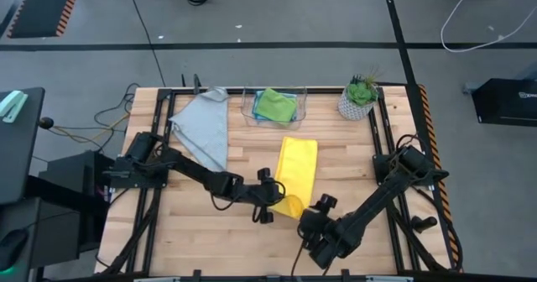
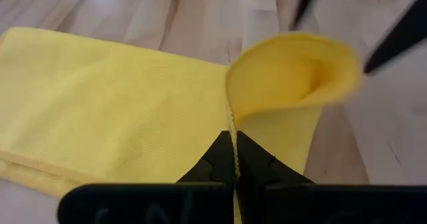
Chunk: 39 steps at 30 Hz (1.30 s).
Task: Fold microfiber towels
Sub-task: Fold the yellow microfiber towel
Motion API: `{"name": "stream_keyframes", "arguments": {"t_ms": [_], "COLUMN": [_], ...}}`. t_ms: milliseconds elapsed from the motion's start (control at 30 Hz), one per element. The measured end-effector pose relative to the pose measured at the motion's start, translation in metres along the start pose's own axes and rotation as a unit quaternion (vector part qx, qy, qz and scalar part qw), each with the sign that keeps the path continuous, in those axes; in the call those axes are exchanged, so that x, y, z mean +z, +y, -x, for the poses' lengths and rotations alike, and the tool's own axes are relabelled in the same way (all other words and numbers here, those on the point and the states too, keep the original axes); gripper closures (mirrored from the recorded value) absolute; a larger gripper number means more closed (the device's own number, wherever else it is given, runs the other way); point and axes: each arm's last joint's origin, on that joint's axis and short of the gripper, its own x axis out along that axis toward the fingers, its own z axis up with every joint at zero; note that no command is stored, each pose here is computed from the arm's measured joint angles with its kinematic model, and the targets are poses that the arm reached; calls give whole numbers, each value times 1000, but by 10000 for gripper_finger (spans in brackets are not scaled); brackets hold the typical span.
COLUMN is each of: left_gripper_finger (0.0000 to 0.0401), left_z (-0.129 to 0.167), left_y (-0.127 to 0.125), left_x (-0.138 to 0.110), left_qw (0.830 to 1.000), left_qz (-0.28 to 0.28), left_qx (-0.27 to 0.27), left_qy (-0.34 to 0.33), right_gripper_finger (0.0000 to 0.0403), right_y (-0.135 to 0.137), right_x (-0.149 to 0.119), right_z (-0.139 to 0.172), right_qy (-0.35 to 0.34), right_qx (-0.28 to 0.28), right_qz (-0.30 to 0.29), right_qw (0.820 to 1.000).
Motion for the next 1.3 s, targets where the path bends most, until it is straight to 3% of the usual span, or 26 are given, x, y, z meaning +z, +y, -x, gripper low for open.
{"name": "stream_keyframes", "arguments": {"t_ms": [167, 300, 500, 733, 1100, 1200, 1300], "left_gripper_finger": [397, 397, 397, 397, 397, 398, 397], "left_z": [-1, -3, -4, 0, -1, -1, -1], "left_y": [4, 9, 13, 2, 4, 4, 4], "left_x": [-2, -3, -5, -7, -5, -5, -5], "left_qw": [1000, 1000, 999, 999, 999, 999, 999], "left_qz": [-3, -5, -3, -12, 15, 15, 15], "left_qx": [8, 15, 15, -1, 2, 3, 3], "left_qy": [15, 25, 36, 36, 31, 30, 30], "right_gripper_finger": [89, 87, 133, 151, 66, 68, 96], "right_y": [-9, -9, -12, -36, -24, -27, -32], "right_x": [-11, -18, -35, -51, -27, -25, -26], "right_z": [10, 5, -18, -25, -37, -40, -44], "right_qy": [5, -22, -80, -178, -180, -178, -167], "right_qx": [-42, -45, 34, 114, 121, 103, 80], "right_qz": [-35, -66, -161, -254, -170, -149, -139], "right_qw": [998, 997, 983, 944, 961, 967, 973]}}
